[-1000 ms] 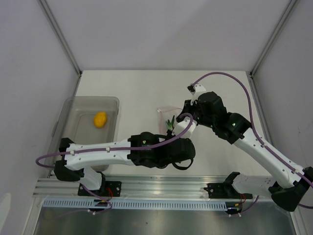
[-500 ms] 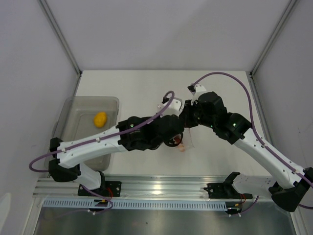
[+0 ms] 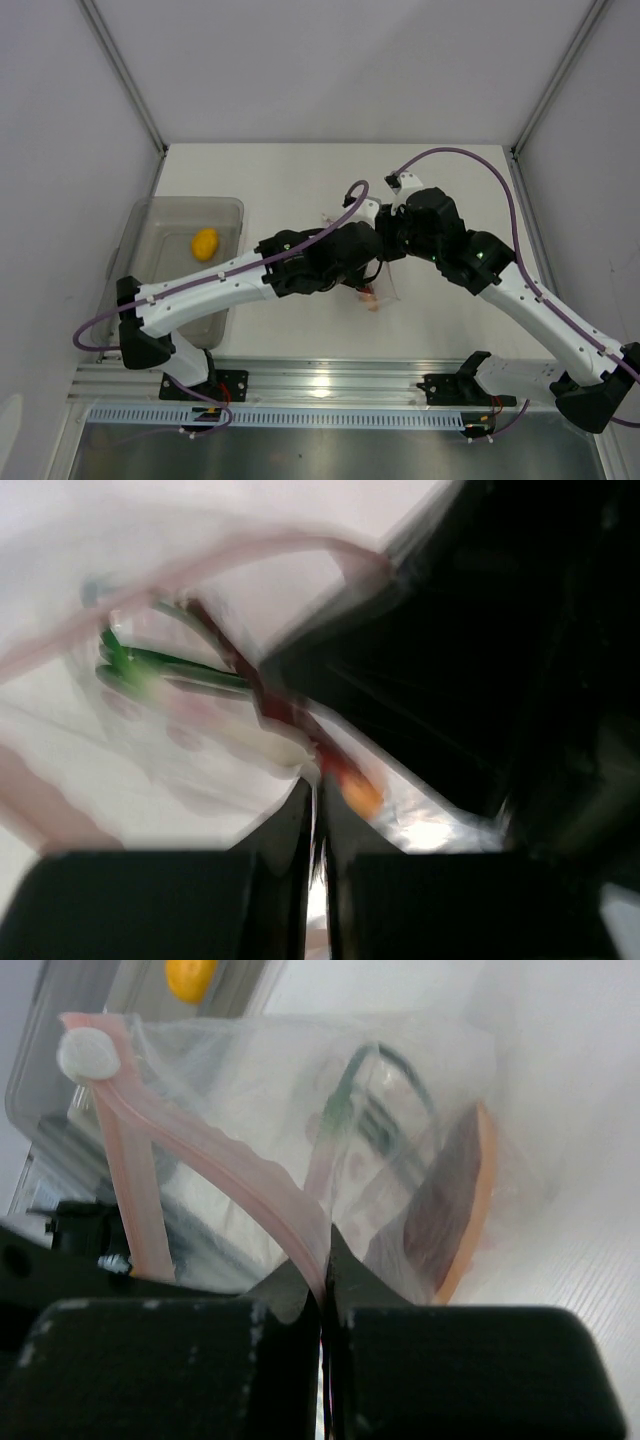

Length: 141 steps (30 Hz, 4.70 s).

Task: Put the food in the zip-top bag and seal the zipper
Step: Adjust the fake vegetable in the zipper food storage bag, then pick up the fake fruit from the bin.

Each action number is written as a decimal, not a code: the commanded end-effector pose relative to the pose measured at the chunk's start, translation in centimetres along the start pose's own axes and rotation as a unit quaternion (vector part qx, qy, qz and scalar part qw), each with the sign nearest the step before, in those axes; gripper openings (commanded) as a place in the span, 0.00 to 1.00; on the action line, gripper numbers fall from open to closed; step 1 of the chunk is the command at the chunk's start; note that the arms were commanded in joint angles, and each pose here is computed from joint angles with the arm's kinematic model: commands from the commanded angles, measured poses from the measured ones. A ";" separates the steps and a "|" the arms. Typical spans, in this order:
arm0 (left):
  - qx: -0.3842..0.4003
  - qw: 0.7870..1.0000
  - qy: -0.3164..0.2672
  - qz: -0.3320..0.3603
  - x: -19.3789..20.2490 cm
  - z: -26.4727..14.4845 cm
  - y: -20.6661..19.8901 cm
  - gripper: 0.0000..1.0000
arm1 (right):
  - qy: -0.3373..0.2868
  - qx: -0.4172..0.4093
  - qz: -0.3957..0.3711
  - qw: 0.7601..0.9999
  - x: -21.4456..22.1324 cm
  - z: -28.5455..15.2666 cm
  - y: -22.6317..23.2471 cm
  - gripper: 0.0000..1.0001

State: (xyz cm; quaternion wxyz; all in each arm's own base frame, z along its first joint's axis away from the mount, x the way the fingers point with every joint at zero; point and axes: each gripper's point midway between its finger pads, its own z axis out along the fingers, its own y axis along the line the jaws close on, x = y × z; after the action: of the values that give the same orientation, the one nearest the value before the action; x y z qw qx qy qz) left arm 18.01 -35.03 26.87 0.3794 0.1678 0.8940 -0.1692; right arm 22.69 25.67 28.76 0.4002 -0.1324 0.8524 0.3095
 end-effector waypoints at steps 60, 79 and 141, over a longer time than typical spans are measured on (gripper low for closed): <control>-0.299 0.780 -0.068 -0.545 9.8 -0.2 38.4 0.99 | 0.022 -0.008 -0.031 0.999 1.1 -0.1 -0.7 0.00; -0.323 0.766 -0.052 -0.553 9.3 6.4 45.4 1.00 | 0.054 0.007 -0.052 0.997 2.2 0.7 -2.2 0.00; -0.258 0.769 -0.086 -0.578 9.7 4.3 43.4 0.01 | 0.042 0.000 -0.041 0.998 1.1 0.0 -3.1 0.00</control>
State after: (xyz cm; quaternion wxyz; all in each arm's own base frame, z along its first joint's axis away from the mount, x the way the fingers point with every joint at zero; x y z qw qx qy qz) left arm 33.25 3.82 5.74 0.2675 -0.5321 0.7969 -0.1009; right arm 22.86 22.69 23.77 0.3388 -0.1888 0.8838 0.2617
